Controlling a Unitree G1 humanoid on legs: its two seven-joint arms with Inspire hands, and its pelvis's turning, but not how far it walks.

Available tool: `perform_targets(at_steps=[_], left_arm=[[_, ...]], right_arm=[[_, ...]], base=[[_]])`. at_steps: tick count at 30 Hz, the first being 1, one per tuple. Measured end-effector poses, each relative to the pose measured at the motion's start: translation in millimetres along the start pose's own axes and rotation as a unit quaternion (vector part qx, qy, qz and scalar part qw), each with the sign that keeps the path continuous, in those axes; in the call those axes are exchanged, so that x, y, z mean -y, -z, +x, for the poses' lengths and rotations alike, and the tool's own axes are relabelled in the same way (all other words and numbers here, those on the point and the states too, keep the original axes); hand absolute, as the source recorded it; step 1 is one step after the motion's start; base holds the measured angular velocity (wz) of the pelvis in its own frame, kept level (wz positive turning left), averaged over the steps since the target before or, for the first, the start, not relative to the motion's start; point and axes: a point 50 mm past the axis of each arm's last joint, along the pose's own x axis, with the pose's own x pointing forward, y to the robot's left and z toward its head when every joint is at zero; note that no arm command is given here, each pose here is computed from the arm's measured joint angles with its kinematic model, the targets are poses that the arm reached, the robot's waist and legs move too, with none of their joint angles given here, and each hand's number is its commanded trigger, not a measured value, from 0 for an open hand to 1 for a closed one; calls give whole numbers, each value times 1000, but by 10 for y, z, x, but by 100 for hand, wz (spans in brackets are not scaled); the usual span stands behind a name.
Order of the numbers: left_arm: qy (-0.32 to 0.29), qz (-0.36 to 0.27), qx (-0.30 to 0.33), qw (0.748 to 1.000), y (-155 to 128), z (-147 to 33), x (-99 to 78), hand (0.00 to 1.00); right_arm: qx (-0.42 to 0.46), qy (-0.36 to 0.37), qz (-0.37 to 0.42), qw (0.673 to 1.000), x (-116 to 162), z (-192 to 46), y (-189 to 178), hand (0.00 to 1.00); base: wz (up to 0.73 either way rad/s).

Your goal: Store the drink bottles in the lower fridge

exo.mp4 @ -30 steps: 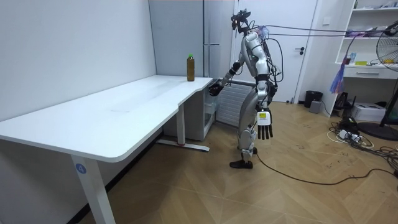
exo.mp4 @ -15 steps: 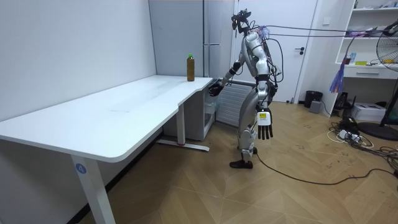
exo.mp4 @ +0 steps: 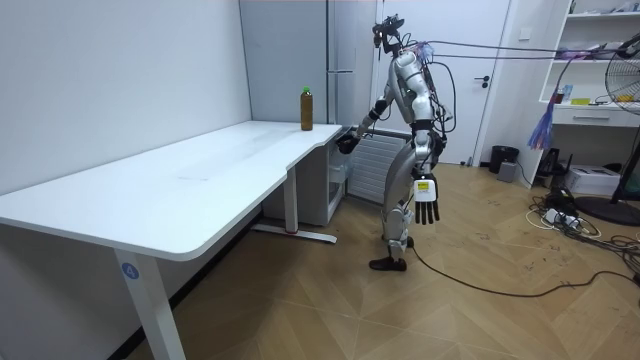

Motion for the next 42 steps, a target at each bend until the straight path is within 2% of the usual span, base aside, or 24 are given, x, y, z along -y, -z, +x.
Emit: perform_targets(at_steps=[16, 17, 42], left_arm=[[2, 10, 0, 1000, -5, 1, 20, 0], [1, 11, 0, 1000, -5, 1, 21, 0], [-9, 3, 1, 1000, -12, 2, 10, 0]], right_arm=[[1, 2, -2, 1000, 18, 0, -2, 100], [1, 2, -2, 1000, 17, 0, -2, 0], [1, 14, 1, 1000, 38, -2, -11, 0]], base=[[0], [0], [0]])
